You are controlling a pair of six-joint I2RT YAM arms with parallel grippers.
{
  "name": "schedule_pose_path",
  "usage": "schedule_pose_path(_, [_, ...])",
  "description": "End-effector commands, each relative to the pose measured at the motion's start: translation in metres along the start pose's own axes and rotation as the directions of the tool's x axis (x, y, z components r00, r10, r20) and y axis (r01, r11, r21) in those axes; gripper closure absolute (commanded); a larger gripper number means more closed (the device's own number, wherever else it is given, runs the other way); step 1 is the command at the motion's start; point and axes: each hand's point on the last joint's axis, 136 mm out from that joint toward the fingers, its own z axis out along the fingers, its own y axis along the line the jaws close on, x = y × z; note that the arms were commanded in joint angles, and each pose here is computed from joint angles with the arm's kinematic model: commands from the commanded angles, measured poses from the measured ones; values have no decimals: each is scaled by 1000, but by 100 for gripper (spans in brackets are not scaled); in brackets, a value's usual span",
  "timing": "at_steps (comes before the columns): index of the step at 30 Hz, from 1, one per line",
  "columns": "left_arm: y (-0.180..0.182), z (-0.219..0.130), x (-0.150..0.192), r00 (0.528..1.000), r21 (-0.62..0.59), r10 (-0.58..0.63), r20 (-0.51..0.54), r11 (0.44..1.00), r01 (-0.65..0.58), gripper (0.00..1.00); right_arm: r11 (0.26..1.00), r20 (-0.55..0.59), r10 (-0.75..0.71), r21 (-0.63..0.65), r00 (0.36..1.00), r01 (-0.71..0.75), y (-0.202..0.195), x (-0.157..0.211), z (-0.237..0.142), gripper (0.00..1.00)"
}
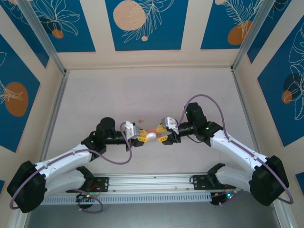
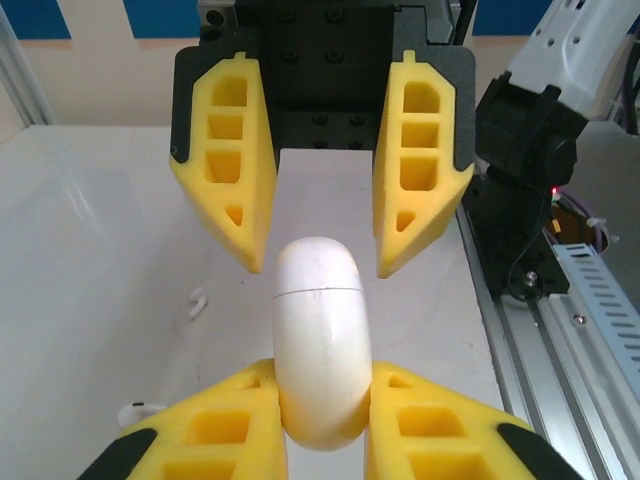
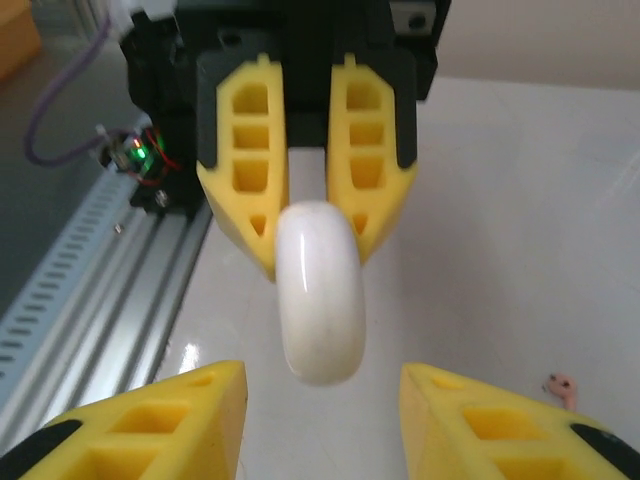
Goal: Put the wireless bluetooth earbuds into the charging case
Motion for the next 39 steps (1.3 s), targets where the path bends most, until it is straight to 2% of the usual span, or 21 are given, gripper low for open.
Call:
schedule_pose_path(1, [-8,-2,-19,996,39,17,87,999,-21,81,997,101,-1,-82,995,9,13,-20,-2,56])
schedule_pose_path(5, [-9,-2,-22,995,50,10,101,999,-15,81,994,123,0,-107,992,13,13,-25,0,57])
schedule_pose_path(14, [-10,-2,-27,992,56,0,125,998,-7,82,989,137,-15,-144,990,35,15,-32,5,70])
schedule_pose_path(19, [-9,-2,-27,992,52,0,123,999,-6,81,987,137,-24,-155,990,46,17,-36,4,89])
schedule_pose_path(21, [-7,-2,-24,993,38,0,116,999,-5,71,987,122,-29,-152,992,48,18,-36,3,92])
schedule_pose_path(23, [-4,-2,-20,995,17,11,100,1000,-12,55,991,80,-41,-121,996,50,15,-32,3,92])
schedule_pose_path(26, [-1,-3,-9,999,-8,31,34,999,-31,44,996,-71,-71,-52,995,68,9,-18,9,92])
schedule_pose_path(29, [1,-4,3,998,-18,44,-45,999,-45,44,996,-197,-90,-24,976,87,6,-3,12,92])
schedule_pose_path(31, [1,-4,6,996,-16,50,-78,999,-51,44,995,-237,-99,-19,966,97,5,0,13,92])
schedule_pose_path(35, [-1,-5,12,991,0,49,-123,999,-49,50,992,-263,-123,-26,957,121,7,1,18,92])
schedule_pose_path(39, [-3,-4,11,992,11,42,-116,999,-41,55,990,-255,-140,-47,957,132,10,-3,23,92])
